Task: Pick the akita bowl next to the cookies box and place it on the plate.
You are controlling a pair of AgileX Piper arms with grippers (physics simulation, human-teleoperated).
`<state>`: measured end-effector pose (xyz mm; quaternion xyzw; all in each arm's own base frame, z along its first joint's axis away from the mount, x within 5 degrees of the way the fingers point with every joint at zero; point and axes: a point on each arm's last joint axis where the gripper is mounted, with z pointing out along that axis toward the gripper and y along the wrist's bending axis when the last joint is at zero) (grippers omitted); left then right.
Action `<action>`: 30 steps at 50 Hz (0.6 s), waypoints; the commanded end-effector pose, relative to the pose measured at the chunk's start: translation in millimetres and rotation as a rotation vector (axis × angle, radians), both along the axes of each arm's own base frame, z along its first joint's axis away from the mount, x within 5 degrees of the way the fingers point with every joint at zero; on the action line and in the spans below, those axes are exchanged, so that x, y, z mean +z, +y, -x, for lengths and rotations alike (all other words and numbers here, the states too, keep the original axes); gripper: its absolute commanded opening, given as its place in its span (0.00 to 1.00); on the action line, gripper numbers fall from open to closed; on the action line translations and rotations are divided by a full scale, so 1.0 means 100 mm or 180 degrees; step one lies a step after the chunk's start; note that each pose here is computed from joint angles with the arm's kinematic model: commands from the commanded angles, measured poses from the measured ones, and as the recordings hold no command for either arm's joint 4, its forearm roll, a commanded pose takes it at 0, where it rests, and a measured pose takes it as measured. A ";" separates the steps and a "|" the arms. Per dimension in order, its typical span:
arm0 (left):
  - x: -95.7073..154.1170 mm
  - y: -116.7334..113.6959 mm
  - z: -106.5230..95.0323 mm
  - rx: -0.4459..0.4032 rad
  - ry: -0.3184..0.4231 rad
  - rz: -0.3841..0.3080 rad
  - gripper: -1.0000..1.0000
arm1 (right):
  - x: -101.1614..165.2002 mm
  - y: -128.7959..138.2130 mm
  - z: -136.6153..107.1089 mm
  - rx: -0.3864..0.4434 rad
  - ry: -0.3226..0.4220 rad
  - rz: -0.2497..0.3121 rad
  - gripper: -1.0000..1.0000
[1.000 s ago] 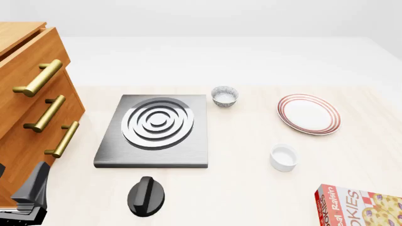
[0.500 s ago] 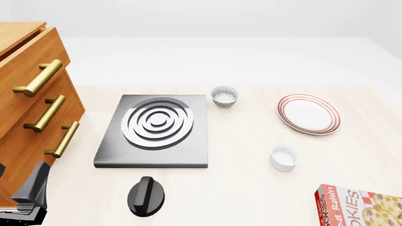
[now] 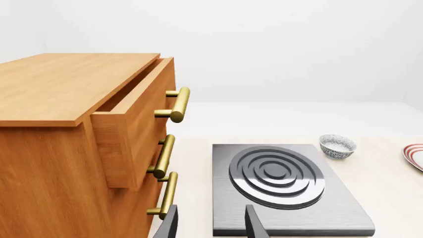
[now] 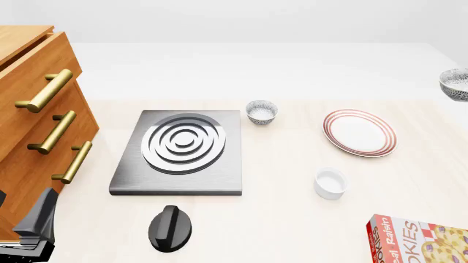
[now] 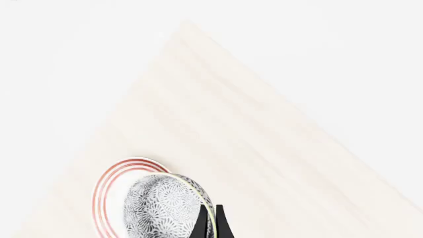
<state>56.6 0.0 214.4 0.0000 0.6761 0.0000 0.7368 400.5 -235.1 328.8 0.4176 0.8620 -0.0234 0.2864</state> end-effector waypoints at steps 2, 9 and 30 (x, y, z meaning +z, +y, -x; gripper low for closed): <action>0.00 0.00 0.00 0.0000 0.0000 0.0000 1.00 | -0.09 0.25 -0.23 -0.0019 -0.0120 -0.0125 0.00; 0.00 0.00 0.00 0.0000 0.0000 0.0000 1.00 | -0.21 0.44 -0.35 -0.0082 -0.0203 -0.0247 0.00; 0.00 0.00 0.00 0.0000 0.0000 0.0000 1.00 | -0.69 0.89 -0.62 -0.0113 -0.0446 -0.0449 0.00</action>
